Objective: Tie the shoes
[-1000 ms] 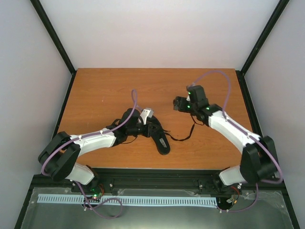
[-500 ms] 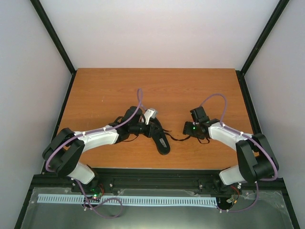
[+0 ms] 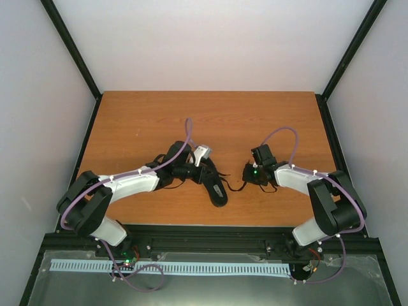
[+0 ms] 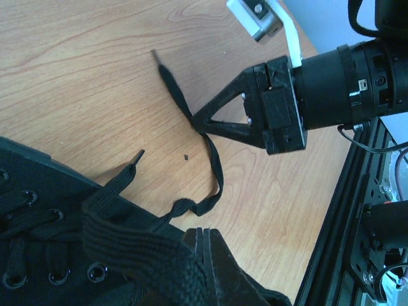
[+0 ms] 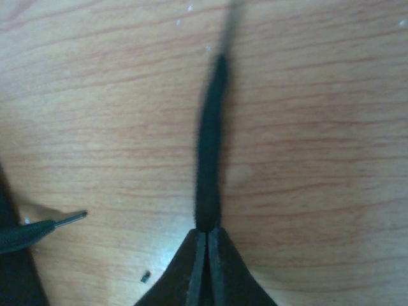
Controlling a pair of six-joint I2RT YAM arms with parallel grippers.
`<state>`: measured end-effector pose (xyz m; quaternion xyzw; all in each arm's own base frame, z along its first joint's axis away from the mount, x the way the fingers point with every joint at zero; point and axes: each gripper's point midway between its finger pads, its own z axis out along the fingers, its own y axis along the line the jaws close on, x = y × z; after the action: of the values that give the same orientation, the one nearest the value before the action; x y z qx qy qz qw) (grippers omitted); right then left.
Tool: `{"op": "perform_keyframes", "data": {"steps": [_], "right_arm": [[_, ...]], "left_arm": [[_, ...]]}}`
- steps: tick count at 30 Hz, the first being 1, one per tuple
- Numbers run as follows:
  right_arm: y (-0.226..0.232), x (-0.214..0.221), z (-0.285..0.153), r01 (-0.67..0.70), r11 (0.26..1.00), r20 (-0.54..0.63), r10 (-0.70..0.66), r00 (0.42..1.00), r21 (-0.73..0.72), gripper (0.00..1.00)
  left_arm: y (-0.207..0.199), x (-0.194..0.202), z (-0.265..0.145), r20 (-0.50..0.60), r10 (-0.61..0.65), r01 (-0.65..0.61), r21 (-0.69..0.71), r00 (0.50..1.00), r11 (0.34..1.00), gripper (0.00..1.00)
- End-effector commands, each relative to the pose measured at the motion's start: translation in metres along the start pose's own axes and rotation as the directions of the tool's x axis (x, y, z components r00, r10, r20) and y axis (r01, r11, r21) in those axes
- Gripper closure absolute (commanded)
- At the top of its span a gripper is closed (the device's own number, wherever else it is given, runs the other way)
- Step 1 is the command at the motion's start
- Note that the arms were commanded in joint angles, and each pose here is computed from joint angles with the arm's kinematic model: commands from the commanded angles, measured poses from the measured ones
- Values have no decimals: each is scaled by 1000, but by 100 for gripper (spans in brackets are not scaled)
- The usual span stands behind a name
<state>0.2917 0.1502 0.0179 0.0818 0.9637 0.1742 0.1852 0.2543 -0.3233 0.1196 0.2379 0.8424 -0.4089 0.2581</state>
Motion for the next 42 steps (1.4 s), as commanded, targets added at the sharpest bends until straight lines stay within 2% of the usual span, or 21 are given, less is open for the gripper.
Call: {"op": "perform_keyframes", "data": {"steps": [1, 4, 10, 14, 19, 22, 25, 28, 32, 36, 42], "right_arm": [[6, 3, -2, 44, 999, -17, -44, 999, -24, 97], [22, -25, -35, 111, 993, 94, -107, 990, -38, 97], [89, -77, -128, 277, 937, 351, -192, 916, -211, 97], [121, -94, -164, 327, 896, 420, -184, 889, -299, 97], [143, -103, -183, 366, 854, 448, -181, 875, -369, 97], [125, -106, -168, 318, 905, 427, -179, 886, -282, 95], [85, -96, -128, 239, 961, 349, -180, 920, -135, 75], [58, -77, -90, 206, 977, 259, -186, 948, -53, 67], [42, -48, -49, 202, 978, 130, -194, 972, -49, 56], [31, -30, -20, 200, 979, 43, -198, 979, -37, 52], [35, -30, -4, 218, 974, 30, -216, 976, -63, 51]], "left_arm": [[-1, -17, 1, 20, 36, -36, -8, 999, 999, 99], [-4, -21, 6, 17, 39, -39, 13, 999, 999, 97], [-15, -26, 11, 8, 68, -68, 77, 998, 995, 89], [-18, -29, 17, 0, 78, -77, 105, 997, 991, 83], [-21, -34, 18, 7, 89, -89, 113, 996, 990, 80], [-15, -36, 16, 19, 86, -87, 77, 996, 993, 84], [-9, -35, 14, 30, 72, -73, 41, 997, 996, 88], [-7, -32, 13, 36, 61, -62, 34, 997, 998, 89], [-5, -28, 12, 35, 53, -55, 33, 998, 998, 88], [-6, -23, 12, 27, 53, -54, 41, 998, 998, 85], [-4, -19, 13, 15, 55, -56, 38, 998, 998, 82]]}}
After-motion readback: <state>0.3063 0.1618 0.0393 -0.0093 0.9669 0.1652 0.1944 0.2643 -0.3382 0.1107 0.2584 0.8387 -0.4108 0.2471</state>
